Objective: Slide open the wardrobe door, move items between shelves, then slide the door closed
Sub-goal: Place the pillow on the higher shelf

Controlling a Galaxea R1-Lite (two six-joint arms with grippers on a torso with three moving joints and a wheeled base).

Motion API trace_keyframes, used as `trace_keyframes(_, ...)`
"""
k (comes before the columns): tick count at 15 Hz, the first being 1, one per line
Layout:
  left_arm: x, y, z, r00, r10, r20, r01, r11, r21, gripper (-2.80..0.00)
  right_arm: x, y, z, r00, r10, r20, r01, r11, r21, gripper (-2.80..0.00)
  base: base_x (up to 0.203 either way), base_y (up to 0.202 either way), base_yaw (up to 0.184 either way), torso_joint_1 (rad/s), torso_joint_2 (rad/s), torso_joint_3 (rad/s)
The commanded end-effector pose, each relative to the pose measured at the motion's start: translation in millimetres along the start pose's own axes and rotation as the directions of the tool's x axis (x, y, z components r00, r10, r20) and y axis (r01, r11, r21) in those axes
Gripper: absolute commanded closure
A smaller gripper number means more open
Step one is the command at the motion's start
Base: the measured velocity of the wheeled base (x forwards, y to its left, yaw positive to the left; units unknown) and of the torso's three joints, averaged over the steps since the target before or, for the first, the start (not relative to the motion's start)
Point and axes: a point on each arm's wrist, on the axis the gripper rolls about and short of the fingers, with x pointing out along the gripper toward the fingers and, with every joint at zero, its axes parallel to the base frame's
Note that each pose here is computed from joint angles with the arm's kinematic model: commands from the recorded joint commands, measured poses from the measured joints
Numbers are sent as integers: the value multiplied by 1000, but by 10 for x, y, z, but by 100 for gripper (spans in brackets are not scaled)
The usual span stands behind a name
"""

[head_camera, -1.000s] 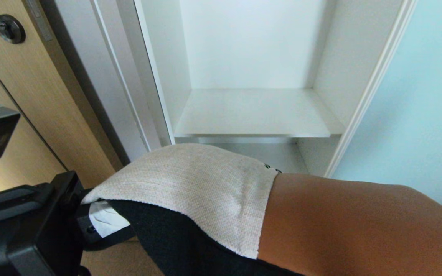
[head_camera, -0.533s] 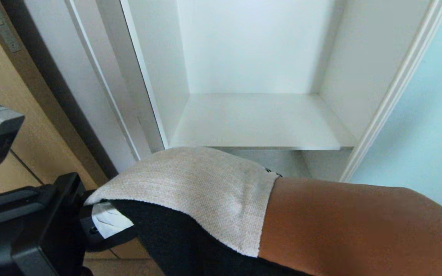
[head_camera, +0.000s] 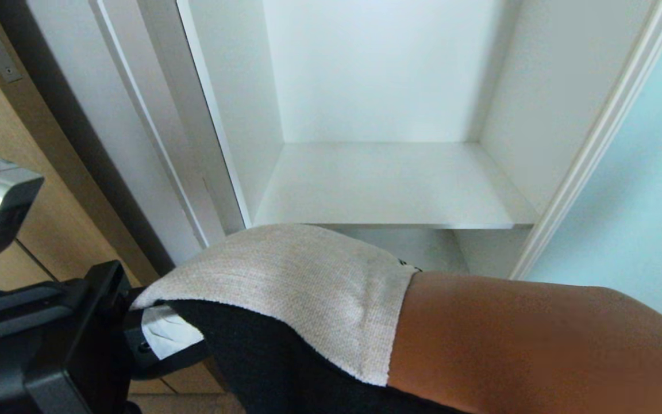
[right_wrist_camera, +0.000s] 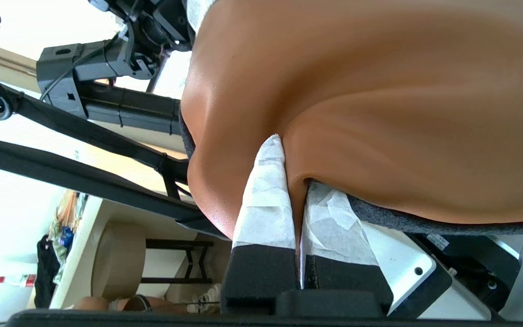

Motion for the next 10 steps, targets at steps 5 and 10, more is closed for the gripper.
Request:
trace_keyframes(5,-1,-18,80,1000,-6,30,6,1000,8,0,16,44,79,999,-5,33,6,1000,-11,0,0,0,0,0,0,0)
trace_keyframes(10,225,82,297,996,55,76,-57,998,14,0,217,7,279,988,-88,130,103,988,-117,0,0,0,0,0,0,0)
